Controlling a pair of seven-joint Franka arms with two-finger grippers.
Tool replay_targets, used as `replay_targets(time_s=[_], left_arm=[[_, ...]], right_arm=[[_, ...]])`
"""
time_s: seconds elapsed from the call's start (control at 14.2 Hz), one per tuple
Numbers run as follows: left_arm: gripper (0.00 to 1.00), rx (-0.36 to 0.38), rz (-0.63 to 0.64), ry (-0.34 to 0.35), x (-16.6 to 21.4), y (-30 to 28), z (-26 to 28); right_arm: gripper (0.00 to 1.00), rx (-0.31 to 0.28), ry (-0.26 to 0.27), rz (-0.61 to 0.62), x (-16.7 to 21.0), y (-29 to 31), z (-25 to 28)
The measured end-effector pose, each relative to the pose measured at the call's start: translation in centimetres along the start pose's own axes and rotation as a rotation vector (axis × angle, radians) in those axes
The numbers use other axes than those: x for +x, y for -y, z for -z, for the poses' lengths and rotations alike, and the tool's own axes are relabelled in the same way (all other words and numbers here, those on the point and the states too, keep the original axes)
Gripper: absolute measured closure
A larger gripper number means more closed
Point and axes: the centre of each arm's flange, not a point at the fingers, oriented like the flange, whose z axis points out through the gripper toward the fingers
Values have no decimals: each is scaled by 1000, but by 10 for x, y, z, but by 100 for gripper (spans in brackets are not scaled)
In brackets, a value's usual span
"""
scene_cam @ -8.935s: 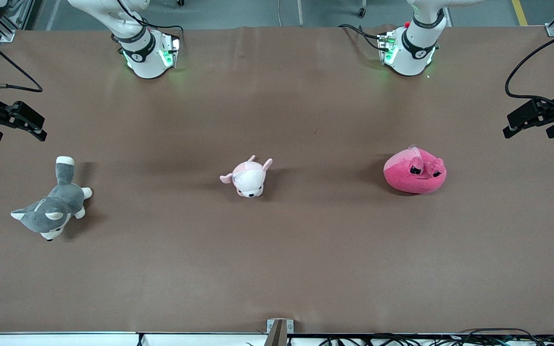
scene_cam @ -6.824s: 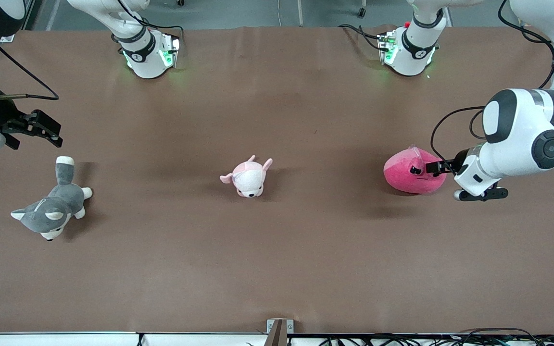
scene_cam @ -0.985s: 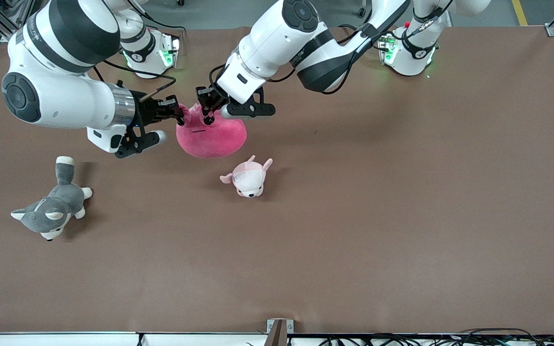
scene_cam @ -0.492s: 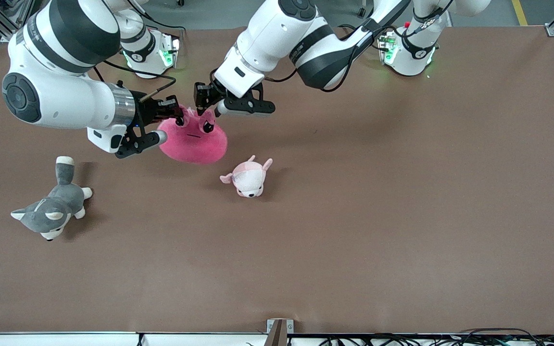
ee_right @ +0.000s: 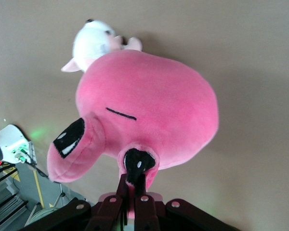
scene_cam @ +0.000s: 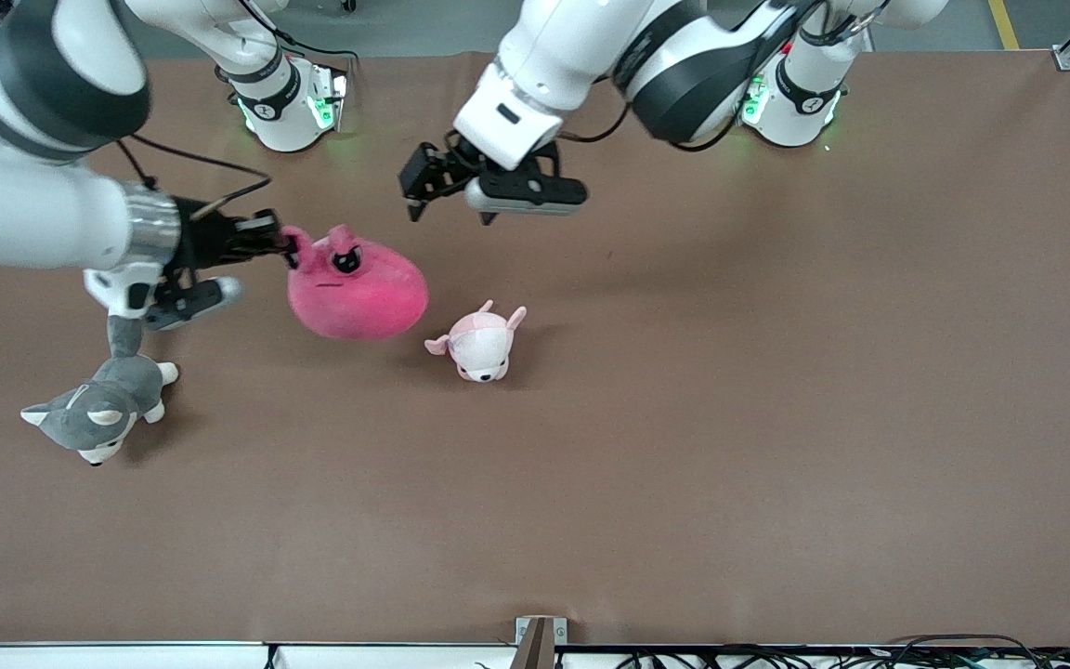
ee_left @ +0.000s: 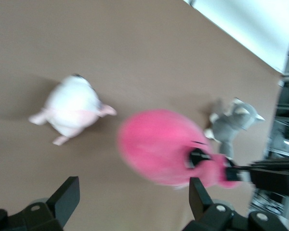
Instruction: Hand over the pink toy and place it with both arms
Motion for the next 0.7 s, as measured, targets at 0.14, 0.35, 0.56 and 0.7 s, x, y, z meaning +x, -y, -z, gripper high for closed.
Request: replay_targets(time_s=[0.14,0.35,0.56,0.7], left_arm=[[0,70,-7,-36,17,15,39],[0,190,-92,-51,38,47,101],[0,314,-172,-35,64,90,156],[0,394,-214,7,86,127,182]], right_arm=[[93,19,-14,-18,13,-60,-1],[93,42,-50,-42,57,-142,-28],[93,60,-19,-39,89,-168,-61],[93,58,-23,-25,103,-168,-70]])
